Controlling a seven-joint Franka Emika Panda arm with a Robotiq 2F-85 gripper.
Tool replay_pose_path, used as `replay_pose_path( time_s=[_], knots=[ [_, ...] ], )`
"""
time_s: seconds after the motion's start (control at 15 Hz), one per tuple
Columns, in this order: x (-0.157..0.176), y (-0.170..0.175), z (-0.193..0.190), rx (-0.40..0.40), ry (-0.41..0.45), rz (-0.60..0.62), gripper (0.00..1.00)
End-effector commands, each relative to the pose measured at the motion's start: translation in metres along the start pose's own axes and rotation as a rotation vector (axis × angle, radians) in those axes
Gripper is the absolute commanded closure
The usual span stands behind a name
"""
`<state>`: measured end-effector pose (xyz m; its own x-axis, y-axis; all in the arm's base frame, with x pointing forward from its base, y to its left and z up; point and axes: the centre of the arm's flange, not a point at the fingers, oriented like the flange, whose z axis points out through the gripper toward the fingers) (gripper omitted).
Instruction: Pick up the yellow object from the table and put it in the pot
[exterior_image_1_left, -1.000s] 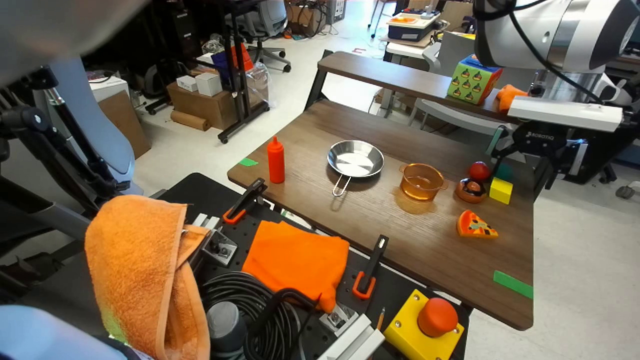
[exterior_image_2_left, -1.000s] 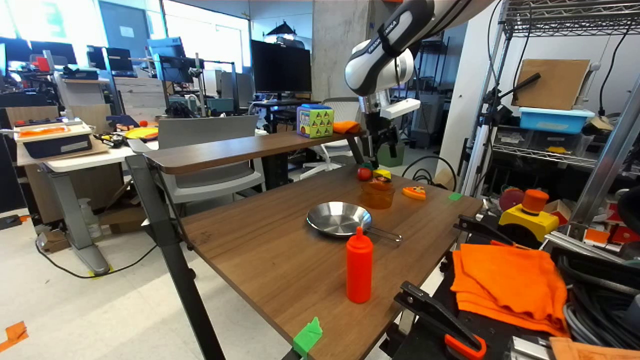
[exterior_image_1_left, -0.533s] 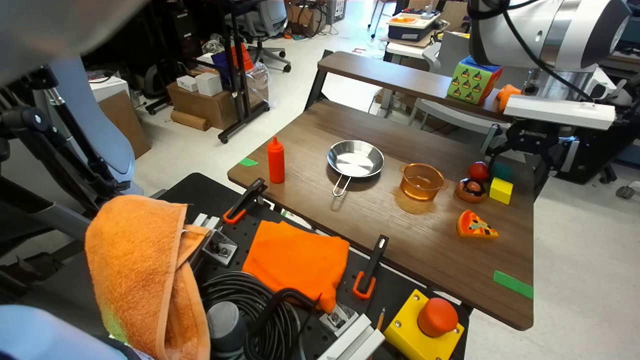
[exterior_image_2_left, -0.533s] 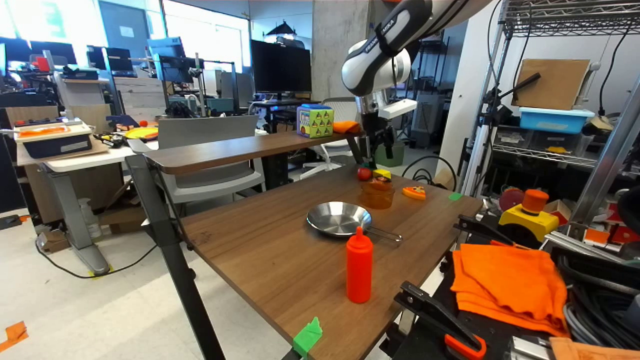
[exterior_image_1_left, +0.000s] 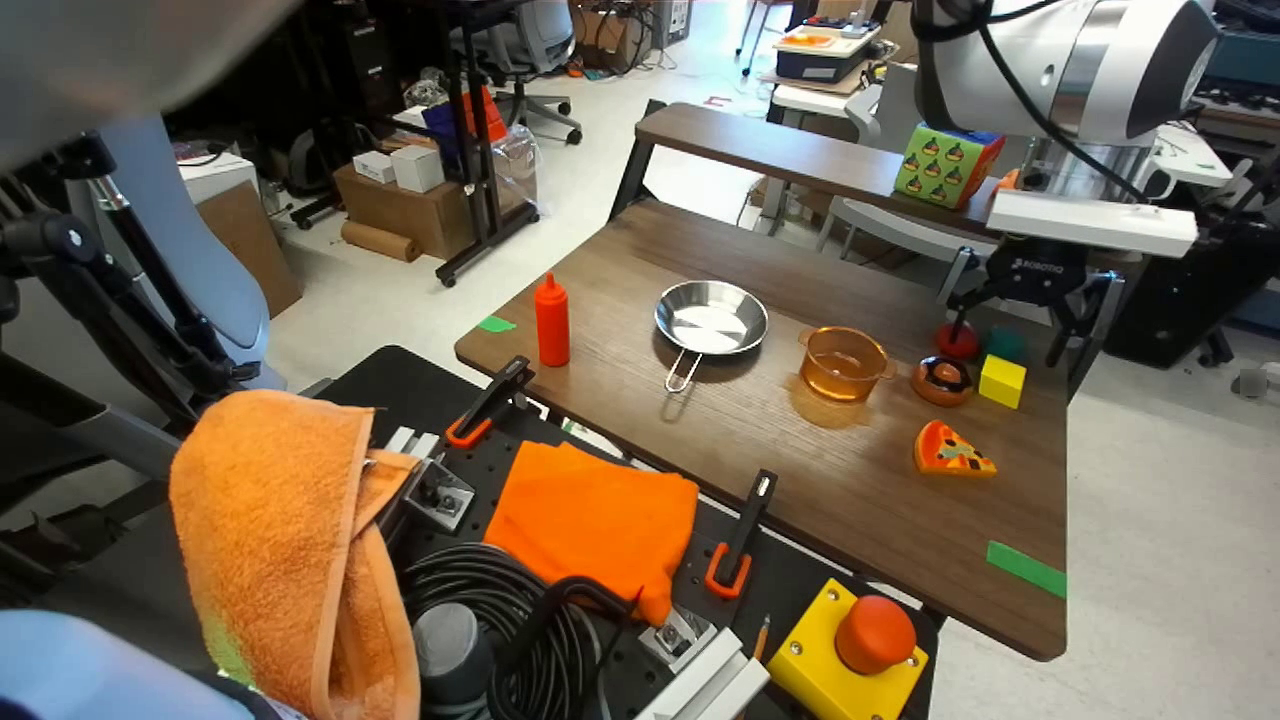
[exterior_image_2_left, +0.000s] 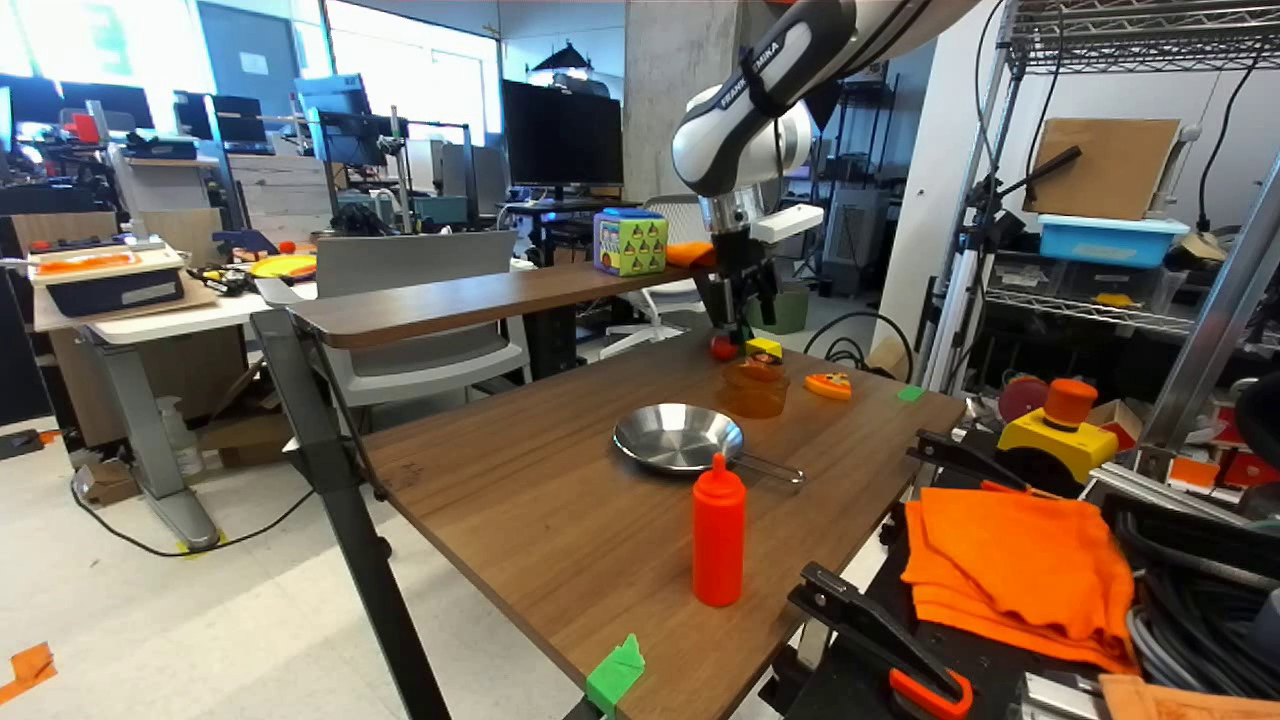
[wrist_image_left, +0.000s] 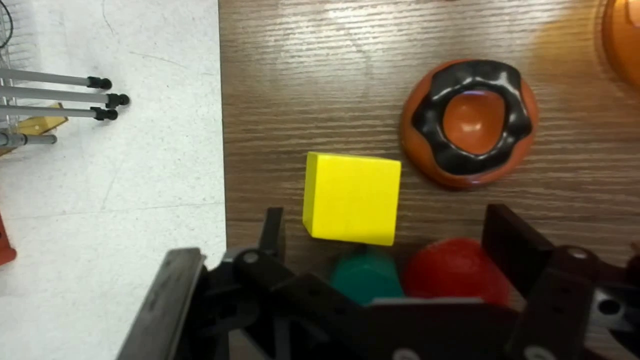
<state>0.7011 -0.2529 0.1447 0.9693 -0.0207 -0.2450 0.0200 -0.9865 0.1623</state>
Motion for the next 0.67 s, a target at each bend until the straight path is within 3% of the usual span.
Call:
replay_pose_path(
  time_s=[0.0, 0.6],
  knots=[
    [0.0039, 0.0005, 0.0036, 0.006, -0.003, -0.031, 0.0],
    [-0.0001, 0.0038, 0.0086, 0.014, 0.0, 0.006, 0.0]
  ],
)
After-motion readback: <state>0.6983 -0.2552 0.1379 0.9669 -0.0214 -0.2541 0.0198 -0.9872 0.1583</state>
